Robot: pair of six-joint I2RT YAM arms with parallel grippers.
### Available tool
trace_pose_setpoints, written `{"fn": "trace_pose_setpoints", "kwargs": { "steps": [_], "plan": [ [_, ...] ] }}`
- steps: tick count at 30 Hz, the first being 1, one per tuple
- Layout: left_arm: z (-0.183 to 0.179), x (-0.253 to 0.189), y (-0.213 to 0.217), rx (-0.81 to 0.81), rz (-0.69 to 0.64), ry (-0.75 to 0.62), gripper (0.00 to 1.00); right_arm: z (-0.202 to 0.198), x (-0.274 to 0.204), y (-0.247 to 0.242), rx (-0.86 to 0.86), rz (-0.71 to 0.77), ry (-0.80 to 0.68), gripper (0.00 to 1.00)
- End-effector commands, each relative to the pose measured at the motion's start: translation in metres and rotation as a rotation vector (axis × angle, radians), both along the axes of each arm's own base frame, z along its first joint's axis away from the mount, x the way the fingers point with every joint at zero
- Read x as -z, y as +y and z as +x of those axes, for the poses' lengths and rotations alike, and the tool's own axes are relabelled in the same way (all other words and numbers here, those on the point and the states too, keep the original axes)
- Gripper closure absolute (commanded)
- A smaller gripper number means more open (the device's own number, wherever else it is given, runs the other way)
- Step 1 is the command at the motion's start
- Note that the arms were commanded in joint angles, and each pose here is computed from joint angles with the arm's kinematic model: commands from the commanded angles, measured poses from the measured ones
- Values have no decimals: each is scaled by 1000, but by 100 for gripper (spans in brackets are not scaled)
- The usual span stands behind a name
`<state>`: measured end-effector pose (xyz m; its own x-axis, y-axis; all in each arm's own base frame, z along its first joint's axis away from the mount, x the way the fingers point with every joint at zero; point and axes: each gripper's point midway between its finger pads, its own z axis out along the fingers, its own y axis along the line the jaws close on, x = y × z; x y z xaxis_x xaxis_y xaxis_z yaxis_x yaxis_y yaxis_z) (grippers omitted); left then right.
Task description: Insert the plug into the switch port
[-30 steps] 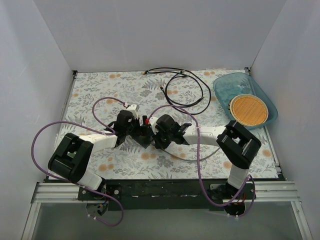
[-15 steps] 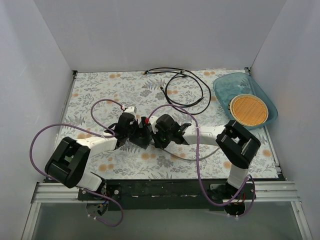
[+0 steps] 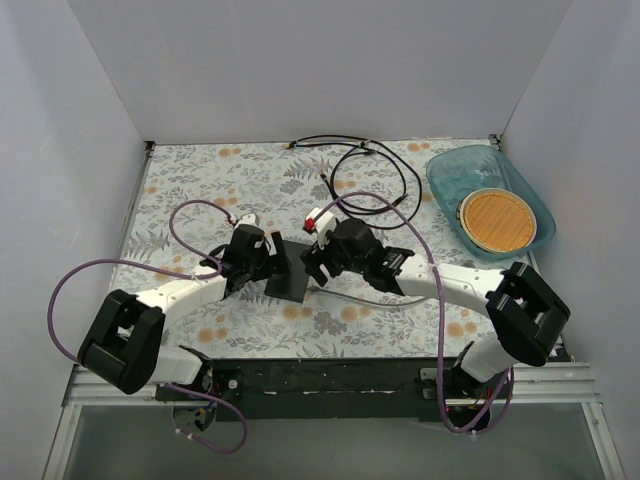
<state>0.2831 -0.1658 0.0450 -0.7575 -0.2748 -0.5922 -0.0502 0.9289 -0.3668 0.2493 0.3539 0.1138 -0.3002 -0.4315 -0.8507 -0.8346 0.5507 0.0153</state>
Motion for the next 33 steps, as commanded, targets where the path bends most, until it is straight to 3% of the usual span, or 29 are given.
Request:
{"fn": "trace_pose_setpoints", "kwargs": {
  "steps": [1,8,14,25,33],
  "plan": [
    [27,-30,6,-46,11,-69,2,57,-50,-23,168,21,-145,16],
    [44,-75,10,-30,-63,-146,2,132,-66,-60,301,53,-99,21],
    [43,-104,-8,37,-147,-166,2,187,-47,-75,361,46,-10,28],
    [38,-111,-12,69,-169,-166,2,255,-13,-34,326,-5,70,38],
    [29,-117,-19,119,-214,-190,2,287,7,-13,309,1,72,38]
  ]
}}
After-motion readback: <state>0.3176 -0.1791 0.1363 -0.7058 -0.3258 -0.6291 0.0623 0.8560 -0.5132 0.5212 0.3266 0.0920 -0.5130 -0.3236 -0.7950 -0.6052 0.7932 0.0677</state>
